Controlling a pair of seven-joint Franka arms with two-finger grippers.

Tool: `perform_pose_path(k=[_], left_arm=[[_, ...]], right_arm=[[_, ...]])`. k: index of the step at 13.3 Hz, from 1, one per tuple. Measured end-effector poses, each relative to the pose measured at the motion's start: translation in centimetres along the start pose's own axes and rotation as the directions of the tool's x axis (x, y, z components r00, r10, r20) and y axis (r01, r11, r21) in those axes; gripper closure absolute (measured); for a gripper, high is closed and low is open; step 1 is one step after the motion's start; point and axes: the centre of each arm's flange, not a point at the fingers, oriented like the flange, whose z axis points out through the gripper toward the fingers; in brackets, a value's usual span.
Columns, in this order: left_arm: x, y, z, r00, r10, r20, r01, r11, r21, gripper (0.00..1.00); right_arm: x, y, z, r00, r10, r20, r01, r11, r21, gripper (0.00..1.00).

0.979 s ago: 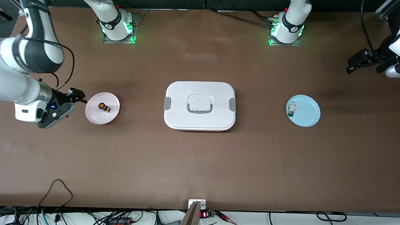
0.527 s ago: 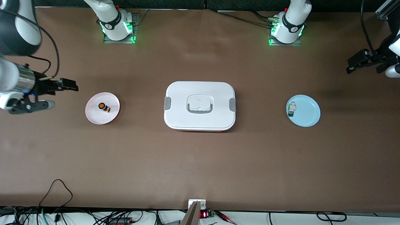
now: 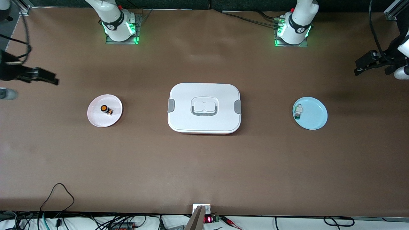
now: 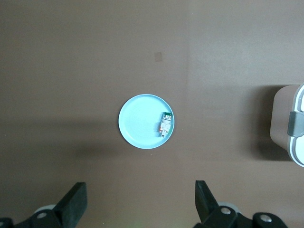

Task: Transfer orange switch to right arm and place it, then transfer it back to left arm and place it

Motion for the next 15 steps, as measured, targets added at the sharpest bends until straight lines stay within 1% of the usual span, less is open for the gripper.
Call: perform_pose_path(k=[1, 2, 6, 8, 11, 13, 15], left_arm=[[0.0, 0.0, 0.0, 1.0, 0.0, 0.0, 0.0, 1.0, 0.0, 0.0], [0.0, 0.0, 0.0, 1.0, -0.001, 0.0, 0.001, 1.0, 0.0, 0.0], [0.0, -0.1, 0.0, 1.0, -0.002, 0.0, 0.002, 1.0, 0.0, 0.0], [0.0, -0.2, 0.0, 1.0, -0.004, 0.0, 0.004, 1.0, 0.0, 0.0], [0.0, -0.2, 0.0, 1.0, -0.004, 0.001, 0.004, 1.0, 0.0, 0.0], [0.0, -0.2, 0.0, 1.0, -0.004, 0.001, 0.004, 1.0, 0.0, 0.0], [0.0, -0.2, 0.0, 1.0, -0.004, 0.001, 0.004, 1.0, 0.0, 0.0]], right_arm=[[0.6, 1.7, 0.2, 1.0, 0.023, -0.021, -0.023, 1.0, -0.007, 0.0], [0.9, 2.8, 0.5, 0.999, 0.04, -0.026, -0.041, 0.999, -0.01, 0.0], [0.8, 3.3, 0.6, 0.998, 0.049, -0.028, -0.05, 0.999, -0.012, 0.0], [-0.1, 3.2, 1.3, 0.999, 0.039, -0.015, -0.04, 0.999, -0.012, 0.0], [-2.6, 3.3, 2.5, 0.999, -0.03, -0.033, 0.03, 1.0, -0.006, 0.0], [-3.8, 3.2, 1.7, 0.998, -0.044, -0.047, 0.044, 0.999, -0.004, 0.0], [-4.3, 3.0, 0.7, 0.997, -0.048, -0.067, 0.048, 0.999, -0.003, 0.0]])
